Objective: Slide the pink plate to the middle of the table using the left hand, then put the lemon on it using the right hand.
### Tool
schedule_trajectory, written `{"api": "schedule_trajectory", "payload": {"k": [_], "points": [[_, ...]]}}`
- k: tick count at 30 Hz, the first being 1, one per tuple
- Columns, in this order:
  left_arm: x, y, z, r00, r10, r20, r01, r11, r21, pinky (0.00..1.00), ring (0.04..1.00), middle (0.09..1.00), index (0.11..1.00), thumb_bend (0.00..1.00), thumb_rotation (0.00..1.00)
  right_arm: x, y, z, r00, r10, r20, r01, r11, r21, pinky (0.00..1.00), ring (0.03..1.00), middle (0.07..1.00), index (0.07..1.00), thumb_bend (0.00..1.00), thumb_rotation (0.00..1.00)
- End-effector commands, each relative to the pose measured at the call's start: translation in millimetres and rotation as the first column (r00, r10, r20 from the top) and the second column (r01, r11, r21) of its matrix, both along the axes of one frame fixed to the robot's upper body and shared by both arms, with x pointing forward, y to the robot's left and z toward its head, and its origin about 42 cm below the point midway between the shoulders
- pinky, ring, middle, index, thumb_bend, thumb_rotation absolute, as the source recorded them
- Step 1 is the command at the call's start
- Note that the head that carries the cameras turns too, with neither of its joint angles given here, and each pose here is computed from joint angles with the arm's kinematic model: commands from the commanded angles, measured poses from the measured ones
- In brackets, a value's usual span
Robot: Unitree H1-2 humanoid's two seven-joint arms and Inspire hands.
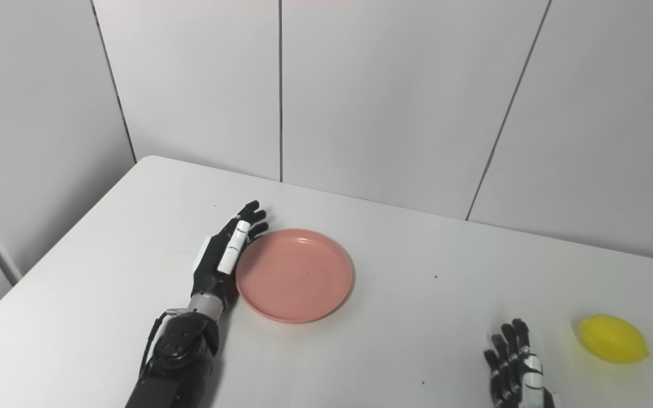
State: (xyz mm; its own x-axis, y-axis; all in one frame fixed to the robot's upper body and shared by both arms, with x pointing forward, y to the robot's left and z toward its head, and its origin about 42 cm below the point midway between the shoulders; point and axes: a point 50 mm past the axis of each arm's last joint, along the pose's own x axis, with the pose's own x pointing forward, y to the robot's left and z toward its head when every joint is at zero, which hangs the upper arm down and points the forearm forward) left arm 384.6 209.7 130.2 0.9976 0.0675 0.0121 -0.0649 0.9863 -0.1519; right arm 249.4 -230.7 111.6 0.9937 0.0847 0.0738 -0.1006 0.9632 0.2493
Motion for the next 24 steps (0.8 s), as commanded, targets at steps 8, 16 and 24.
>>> {"api": "schedule_trajectory", "payload": {"k": [8, 16, 24], "points": [[-8, -20, -13, 0.997, -0.058, -0.056, 0.06, 0.998, 0.024, 0.81, 0.831, 0.844, 0.861, 0.78, 0.8, -7, 8, -10, 1.0, -0.001, -0.014, 0.002, 1.0, 0.029, 1.0, 1.0, 1.0, 1.0, 0.63, 0.94], [-13, -24, -17, 0.994, -0.081, -0.075, 0.083, 0.996, 0.026, 0.81, 0.827, 0.842, 0.867, 0.79, 0.79, -7, 11, -10, 1.0, -0.004, -0.014, 0.004, 1.0, 0.016, 1.0, 1.0, 1.0, 1.0, 0.64, 0.93], [-17, -29, -22, 0.991, -0.111, -0.081, 0.113, 0.993, 0.016, 0.84, 0.83, 0.843, 0.854, 0.79, 0.78, -5, 18, -8, 1.0, -0.008, -0.009, 0.008, 1.0, 0.023, 1.0, 1.0, 1.0, 1.0, 0.64, 0.9]]}}
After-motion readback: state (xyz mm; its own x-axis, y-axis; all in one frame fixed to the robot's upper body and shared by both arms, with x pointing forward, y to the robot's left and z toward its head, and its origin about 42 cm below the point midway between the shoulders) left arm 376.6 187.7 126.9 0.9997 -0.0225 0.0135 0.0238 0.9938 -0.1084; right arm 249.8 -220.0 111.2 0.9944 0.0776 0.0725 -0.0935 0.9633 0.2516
